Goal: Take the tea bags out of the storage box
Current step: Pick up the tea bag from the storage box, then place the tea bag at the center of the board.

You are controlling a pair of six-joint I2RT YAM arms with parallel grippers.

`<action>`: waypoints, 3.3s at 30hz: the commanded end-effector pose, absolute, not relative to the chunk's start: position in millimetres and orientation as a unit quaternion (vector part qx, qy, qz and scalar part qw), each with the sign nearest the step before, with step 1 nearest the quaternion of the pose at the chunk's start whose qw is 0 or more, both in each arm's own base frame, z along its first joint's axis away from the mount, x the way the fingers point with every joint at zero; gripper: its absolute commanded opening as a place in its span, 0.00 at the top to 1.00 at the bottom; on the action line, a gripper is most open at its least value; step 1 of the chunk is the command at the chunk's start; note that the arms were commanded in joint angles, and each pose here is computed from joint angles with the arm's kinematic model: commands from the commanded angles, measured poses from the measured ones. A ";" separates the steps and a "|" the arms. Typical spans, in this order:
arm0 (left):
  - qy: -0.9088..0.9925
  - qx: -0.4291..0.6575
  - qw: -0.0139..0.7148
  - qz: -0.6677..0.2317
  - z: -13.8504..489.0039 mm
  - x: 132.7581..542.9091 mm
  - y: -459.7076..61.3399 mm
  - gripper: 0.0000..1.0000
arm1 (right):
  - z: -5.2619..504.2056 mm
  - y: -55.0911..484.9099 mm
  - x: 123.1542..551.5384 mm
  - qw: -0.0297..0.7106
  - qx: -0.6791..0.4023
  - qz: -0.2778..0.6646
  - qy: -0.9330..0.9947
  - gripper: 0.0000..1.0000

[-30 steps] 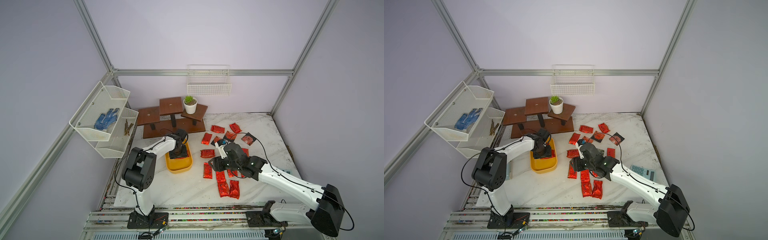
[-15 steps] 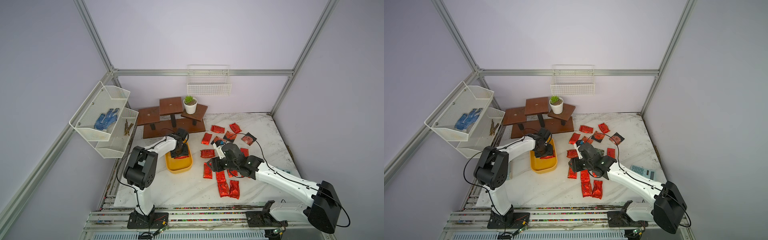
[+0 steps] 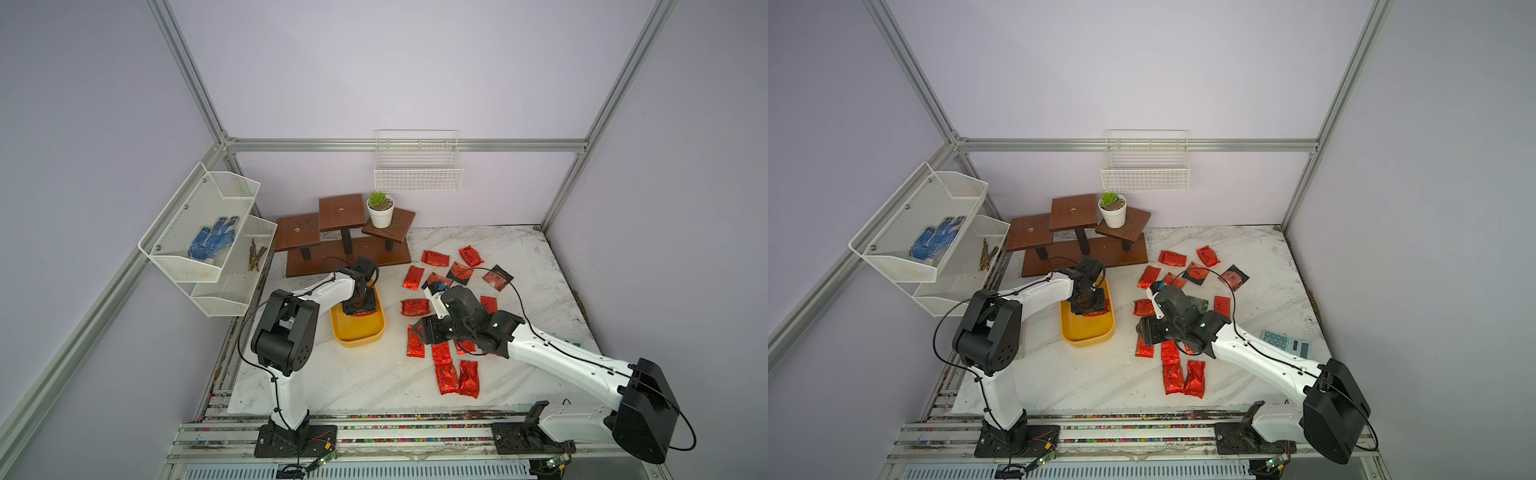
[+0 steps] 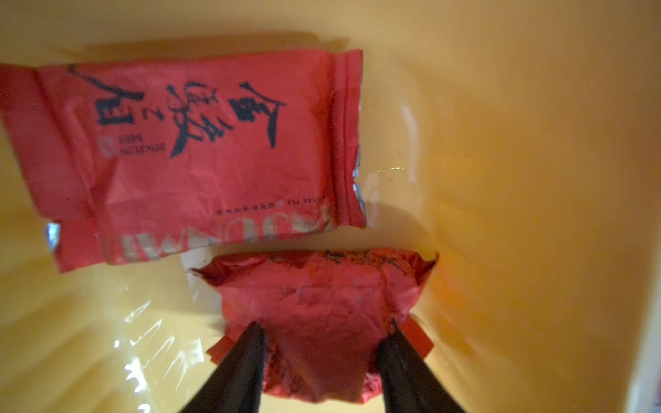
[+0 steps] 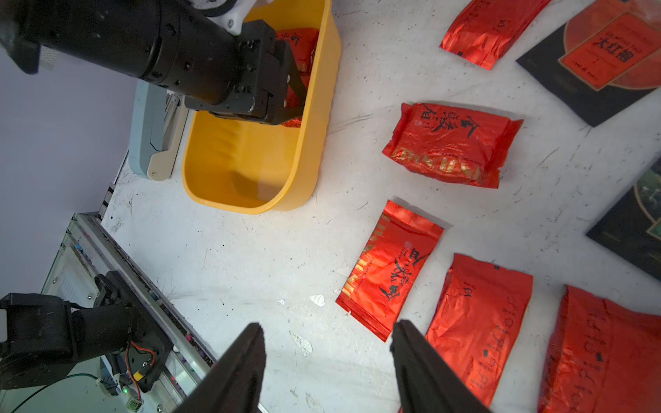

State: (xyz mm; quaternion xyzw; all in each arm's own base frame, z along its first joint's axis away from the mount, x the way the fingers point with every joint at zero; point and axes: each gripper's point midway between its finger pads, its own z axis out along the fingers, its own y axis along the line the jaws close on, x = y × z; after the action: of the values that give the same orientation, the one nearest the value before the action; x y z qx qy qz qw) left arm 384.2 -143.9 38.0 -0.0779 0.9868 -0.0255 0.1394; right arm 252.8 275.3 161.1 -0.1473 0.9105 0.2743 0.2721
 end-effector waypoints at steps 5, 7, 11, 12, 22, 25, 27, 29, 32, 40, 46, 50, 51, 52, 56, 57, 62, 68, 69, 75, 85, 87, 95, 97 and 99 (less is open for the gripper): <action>0.985 -0.075 0.152 -0.018 45.3 378.7 -136.4 0.65 | 163.3 280.5 258.6 0.280 -0.150 0.280 0.906 0.38; 0.985 -0.074 0.154 -0.017 50.8 377.2 -135.2 0.68 | 163.3 280.2 258.7 0.280 -0.151 0.279 0.906 0.38; 0.984 -0.073 0.163 -0.016 67.0 374.0 -132.0 0.69 | 164.9 279.7 258.6 0.283 -0.151 0.279 0.905 0.38; 0.983 -0.072 0.167 -0.015 72.0 373.1 -130.9 0.70 | 164.9 279.3 259.0 0.284 -0.150 0.279 0.905 0.38; 0.977 0.007 0.210 -0.021 143.2 346.0 -136.6 0.67 | 179.4 261.6 264.0 0.317 -0.136 0.254 0.904 0.38; 0.972 0.080 0.218 -0.027 162.6 329.4 -159.2 0.66 | 185.2 251.3 265.0 0.330 -0.130 0.241 0.903 0.38; 0.967 0.125 0.218 -0.031 171.2 316.0 -175.7 0.66 | 188.4 243.6 265.0 0.337 -0.125 0.234 0.904 0.38; 0.962 0.163 0.216 -0.043 176.3 301.4 -193.0 0.66 | 192.0 234.2 263.9 0.341 -0.119 0.228 0.904 0.38; 0.952 0.207 0.214 -0.072 183.0 279.9 -219.3 0.66 | 198.6 219.2 260.6 0.350 -0.105 0.224 0.903 0.38; 0.930 0.311 0.172 -0.090 162.4 219.9 -283.8 0.66 | 207.7 180.1 244.7 0.372 -0.065 0.213 0.901 0.36; 0.923 0.358 0.121 -0.072 110.4 181.2 -310.7 0.66 | 207.1 168.4 235.4 0.374 -0.048 0.216 0.901 0.36; 0.917 0.378 0.106 -0.066 89.5 164.3 -319.8 0.66 | 205.3 167.5 233.3 0.371 -0.045 0.218 0.902 0.35; 0.915 0.386 0.104 -0.063 85.3 160.2 -322.4 0.66 | 205.4 167.7 233.0 0.371 -0.045 0.219 0.901 0.36; 0.913 0.390 0.101 -0.059 80.6 157.5 -323.4 0.66 | 205.4 167.9 233.5 0.370 -0.045 0.219 0.902 0.35; 0.910 0.400 0.097 -0.044 64.5 155.9 -325.0 0.66 | 206.1 169.7 235.1 0.369 -0.046 0.220 0.902 0.36; 0.910 0.400 0.097 -0.041 60.3 156.7 -325.0 0.66 | 205.5 169.9 235.5 0.368 -0.045 0.219 0.902 0.36; 0.911 0.398 0.104 -0.029 44.5 161.3 -323.0 0.66 | 204.2 170.5 236.0 0.366 -0.046 0.218 0.903 0.36; 0.912 0.398 0.100 0.004 20.7 164.7 -314.5 0.65 | 200.3 172.5 238.0 0.361 -0.049 0.214 0.906 0.36; 0.912 0.398 0.096 0.005 17.5 164.1 -313.9 0.65 | 200.3 173.1 238.7 0.361 -0.049 0.215 0.906 0.36; 0.915 0.398 0.067 0.000 -1.7 152.6 -307.0 0.54 | 197.4 174.4 242.0 0.360 -0.049 0.211 0.907 0.36; 0.919 0.389 0.052 -0.023 -17.8 141.3 -305.2 0.45 | 197.0 179.2 246.4 0.356 -0.052 0.212 0.909 0.36; 0.920 0.388 0.055 -0.025 -16.0 142.7 -305.8 0.45 | 198.8 180.1 247.0 0.357 -0.053 0.213 0.908 0.36; 0.918 0.377 0.116 -0.040 29.8 157.9 -314.5 0.42 | 213.6 180.0 249.3 0.372 -0.055 0.217 0.901 0.36; 0.917 0.374 0.131 -0.048 44.5 160.9 -316.6 0.42 | 219.3 179.7 249.9 0.377 -0.055 0.218 0.898 0.35; 0.915 0.373 0.142 -0.054 58.3 162.7 -318.2 0.41 | 225.7 178.7 250.4 0.383 -0.055 0.217 0.896 0.30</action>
State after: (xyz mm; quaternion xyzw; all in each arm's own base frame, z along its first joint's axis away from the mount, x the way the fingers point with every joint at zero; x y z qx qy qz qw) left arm 158.2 -318.8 33.7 0.3873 0.9134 -0.0440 0.1176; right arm 246.2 181.5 204.1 -0.0552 0.9073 0.2144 0.3576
